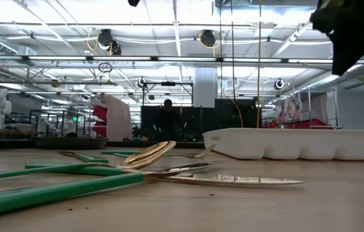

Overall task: Sort silverware
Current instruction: Put the green spoon into the silverware tray

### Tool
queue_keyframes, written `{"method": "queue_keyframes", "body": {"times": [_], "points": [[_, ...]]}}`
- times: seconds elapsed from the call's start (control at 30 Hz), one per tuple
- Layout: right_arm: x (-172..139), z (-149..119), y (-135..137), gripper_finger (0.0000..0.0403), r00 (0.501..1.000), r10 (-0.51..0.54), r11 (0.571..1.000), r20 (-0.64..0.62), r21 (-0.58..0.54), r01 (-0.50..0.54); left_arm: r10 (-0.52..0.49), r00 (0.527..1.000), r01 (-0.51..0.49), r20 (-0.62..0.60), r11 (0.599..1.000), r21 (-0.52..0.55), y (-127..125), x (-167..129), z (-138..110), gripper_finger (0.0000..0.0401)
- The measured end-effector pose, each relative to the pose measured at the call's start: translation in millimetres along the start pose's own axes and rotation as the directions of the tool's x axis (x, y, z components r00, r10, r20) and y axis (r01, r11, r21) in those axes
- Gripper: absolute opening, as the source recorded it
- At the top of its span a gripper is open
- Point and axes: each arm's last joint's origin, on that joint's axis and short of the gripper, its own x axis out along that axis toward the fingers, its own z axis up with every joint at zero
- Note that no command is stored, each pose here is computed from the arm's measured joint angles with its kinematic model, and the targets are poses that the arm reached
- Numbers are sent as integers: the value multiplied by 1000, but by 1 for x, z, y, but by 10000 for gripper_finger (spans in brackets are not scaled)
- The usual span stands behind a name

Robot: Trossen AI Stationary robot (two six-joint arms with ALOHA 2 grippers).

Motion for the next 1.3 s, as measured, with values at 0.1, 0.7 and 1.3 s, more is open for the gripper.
{"method": "queue_keyframes", "body": {"times": [0.1, 0.7, 1.3], "points": [[13, 6, -12, 0, 1000, -26, 999, 4, 41, 26, 0, 1000, 0, 0, 1000, 0, 0, 0, 0, 225], [100, 11, -36, 0, 998, 3, 997, -57, 77, 1, -1, 1000, 1, 3, 1000, -2, 0, 0, 0, 225], [121, 25, -51, 0, 994, -24, 996, -107, 83, 33, 21, 1000, -21, 7, 1000, -3, 1, 0, 0, 225]]}}
